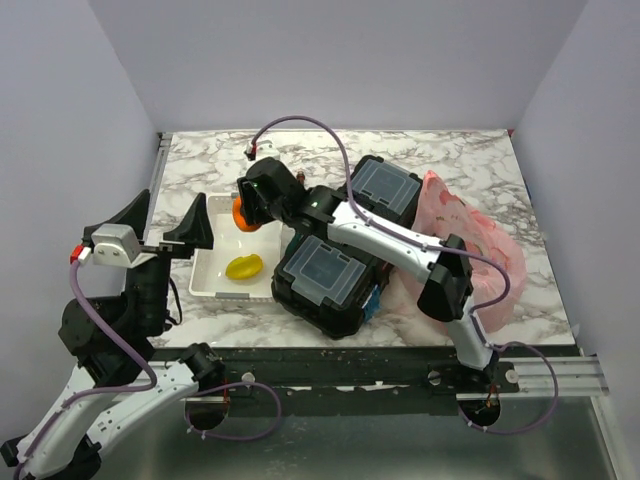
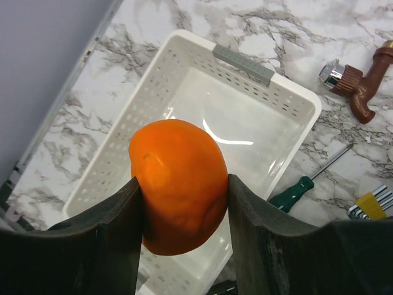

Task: Take the fake fruits out of the plastic bag
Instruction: Place the fake fruit in the bin.

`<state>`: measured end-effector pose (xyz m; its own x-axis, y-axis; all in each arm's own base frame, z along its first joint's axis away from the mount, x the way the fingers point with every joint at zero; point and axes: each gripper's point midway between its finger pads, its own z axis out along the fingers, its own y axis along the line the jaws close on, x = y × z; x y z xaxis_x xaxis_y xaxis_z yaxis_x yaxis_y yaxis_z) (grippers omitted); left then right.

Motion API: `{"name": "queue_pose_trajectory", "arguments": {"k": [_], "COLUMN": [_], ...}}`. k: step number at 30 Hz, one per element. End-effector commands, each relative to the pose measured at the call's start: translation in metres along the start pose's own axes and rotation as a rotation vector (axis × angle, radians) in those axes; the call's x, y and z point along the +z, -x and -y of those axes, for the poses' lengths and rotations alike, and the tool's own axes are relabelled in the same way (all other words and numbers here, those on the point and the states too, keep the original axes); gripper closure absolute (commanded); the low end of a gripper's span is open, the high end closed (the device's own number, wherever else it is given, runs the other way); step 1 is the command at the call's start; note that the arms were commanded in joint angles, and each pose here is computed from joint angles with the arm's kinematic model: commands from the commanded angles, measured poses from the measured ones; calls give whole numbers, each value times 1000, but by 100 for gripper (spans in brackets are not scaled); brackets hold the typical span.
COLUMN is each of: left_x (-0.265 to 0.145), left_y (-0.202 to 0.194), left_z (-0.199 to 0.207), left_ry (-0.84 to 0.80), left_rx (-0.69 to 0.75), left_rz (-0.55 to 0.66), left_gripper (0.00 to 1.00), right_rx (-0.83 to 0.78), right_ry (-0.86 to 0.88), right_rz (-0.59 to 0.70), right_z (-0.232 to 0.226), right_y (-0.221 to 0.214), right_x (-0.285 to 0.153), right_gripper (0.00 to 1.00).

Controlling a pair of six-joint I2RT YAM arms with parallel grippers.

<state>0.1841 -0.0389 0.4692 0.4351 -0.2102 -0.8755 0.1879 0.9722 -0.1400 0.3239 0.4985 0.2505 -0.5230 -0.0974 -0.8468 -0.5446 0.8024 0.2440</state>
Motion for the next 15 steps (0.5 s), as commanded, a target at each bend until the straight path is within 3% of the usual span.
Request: {"name": "queue_pose_trajectory", "arguments": {"k": [1, 7, 15], "left_x": [5, 12, 12], "left_y": [-1, -14, -15], "left_z": [-4, 3, -1], "left_ry": [36, 23, 37], "left_rx": [9, 15, -6], "left_rz": [8, -34, -15], "left_gripper": [1, 2, 3], "right_rx": [-78, -156, -219], "right_ry": [-103, -203, -258], "right_rz": [-26, -109, -170], "right_z": [12, 28, 39], "right_y": [-21, -57, -92], "right_x": [25, 60, 74], "right_gripper": [73, 68, 54]}}
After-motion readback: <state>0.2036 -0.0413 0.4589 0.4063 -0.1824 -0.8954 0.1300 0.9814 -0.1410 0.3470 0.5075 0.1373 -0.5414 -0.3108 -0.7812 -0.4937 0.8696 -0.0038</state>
